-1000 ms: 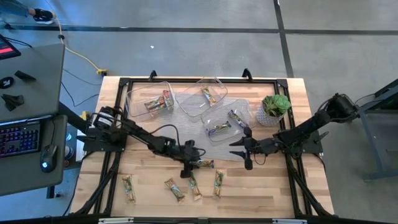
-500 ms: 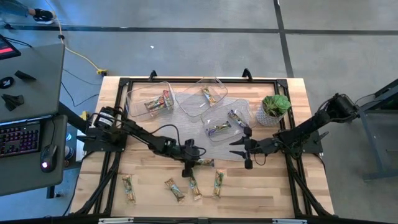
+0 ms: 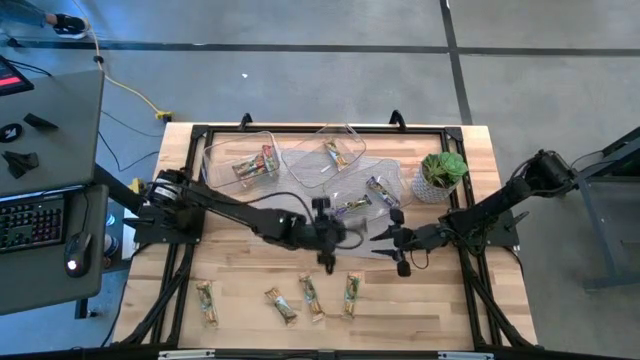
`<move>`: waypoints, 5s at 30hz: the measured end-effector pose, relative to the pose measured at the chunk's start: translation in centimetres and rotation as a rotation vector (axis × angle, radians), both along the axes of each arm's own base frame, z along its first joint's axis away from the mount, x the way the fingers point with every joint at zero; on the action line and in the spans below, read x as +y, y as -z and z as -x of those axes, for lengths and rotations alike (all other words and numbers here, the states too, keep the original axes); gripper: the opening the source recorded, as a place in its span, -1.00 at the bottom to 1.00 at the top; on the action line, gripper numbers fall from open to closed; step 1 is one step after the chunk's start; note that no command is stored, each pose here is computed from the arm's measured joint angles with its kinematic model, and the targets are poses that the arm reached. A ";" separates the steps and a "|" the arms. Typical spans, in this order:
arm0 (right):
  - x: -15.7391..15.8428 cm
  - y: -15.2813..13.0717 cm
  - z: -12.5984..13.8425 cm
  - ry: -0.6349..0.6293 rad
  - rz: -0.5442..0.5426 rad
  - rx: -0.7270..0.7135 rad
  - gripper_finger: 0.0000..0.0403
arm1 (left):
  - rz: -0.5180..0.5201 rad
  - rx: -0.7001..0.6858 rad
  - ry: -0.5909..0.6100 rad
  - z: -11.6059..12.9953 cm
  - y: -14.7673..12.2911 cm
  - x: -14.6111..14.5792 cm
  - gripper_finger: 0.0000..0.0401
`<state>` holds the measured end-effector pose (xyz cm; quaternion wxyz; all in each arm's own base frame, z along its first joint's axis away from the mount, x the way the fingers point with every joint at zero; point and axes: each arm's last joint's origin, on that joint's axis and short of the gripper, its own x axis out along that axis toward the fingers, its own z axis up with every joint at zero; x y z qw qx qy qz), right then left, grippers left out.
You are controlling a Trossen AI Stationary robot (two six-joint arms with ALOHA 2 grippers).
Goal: Pick and place Granola Bars by type
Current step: Put the blue granola bar into the right transparent bin, then put the orange granola bar into the middle transparent bin
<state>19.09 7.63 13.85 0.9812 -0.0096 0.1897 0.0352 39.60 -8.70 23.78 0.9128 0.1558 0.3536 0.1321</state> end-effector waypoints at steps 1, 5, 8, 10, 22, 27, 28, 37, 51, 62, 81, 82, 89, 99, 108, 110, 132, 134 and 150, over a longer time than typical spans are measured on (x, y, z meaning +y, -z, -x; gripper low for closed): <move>0.1 0.0 0.1 -0.004 0.001 0.002 -0.34 | -0.062 0.003 -0.042 -0.2 -1.1 0.5 -0.61; 0.4 0.1 0.2 -0.011 -0.005 0.007 -0.34 | -0.067 -0.023 -0.087 -1.2 -3.8 3.3 -0.61; 0.4 0.0 0.2 0.000 -0.040 0.007 -0.34 | 0.145 -0.091 -0.109 -2.1 -4.6 6.8 -0.61; 0.4 0.1 0.2 0.007 -0.064 0.013 -0.34 | 0.268 -0.117 -0.114 -2.9 -3.8 9.2 -0.61; 0.4 0.2 0.3 0.022 -0.077 0.022 -0.34 | 0.359 0.009 -0.131 -5.3 3.5 15.5 -0.61; 0.3 0.2 0.3 0.029 -0.075 0.019 -0.34 | 0.331 0.015 -0.103 -5.5 3.6 15.6 -0.61; 0.3 0.2 0.2 0.036 -0.072 0.017 -0.34 | 0.327 0.021 -0.088 -5.5 3.6 15.5 -0.61; 0.2 0.1 0.2 0.088 -0.056 -0.002 -0.34 | 0.336 0.046 -0.061 -5.3 3.8 15.5 -0.61; 0.1 -0.2 0.0 0.071 0.053 -0.039 -0.34 | 0.303 -0.003 -0.222 -5.3 3.7 15.8 -0.61; 0.2 -0.2 0.1 0.025 0.032 -0.030 -0.34 | 0.374 0.008 -0.112 -5.5 3.7 15.5 -0.58; 1.6 -3.4 -2.3 -0.075 0.082 -0.054 -0.34 | 0.542 -0.038 0.083 -3.3 -1.7 14.4 -0.10; 1.7 -3.9 -2.7 -0.082 0.103 -0.042 -0.34 | 0.544 -0.031 0.082 -2.7 -2.6 14.3 -0.09; 3.5 -4.4 -6.2 -0.148 0.124 0.089 -0.34 | 0.507 -0.052 0.048 2.8 -9.5 13.7 -0.09; 5.8 -2.7 -10.8 -0.264 0.268 0.153 -0.34 | 0.535 0.009 -0.022 10.3 -14.3 12.7 -0.09; 6.2 -4.2 -11.8 -0.235 0.277 0.098 -0.34 | 0.566 0.089 -0.067 13.1 -15.0 12.3 -0.09; 6.2 -4.2 -11.8 -0.264 0.296 0.085 -0.34 | 0.568 0.107 -0.081 13.3 -14.9 12.3 -0.09; 5.8 -3.9 -11.9 -0.460 0.105 0.154 -0.02 | 0.611 0.135 -0.125 13.6 -14.6 12.2 -0.09; 5.8 -3.6 -11.7 -0.498 0.145 0.148 0.05 | 0.611 0.134 -0.125 13.6 -14.7 12.2 -0.09; 6.6 3.5 -12.3 -0.797 0.223 0.100 0.14 | 0.643 0.124 -0.161 13.6 -14.7 12.2 -0.09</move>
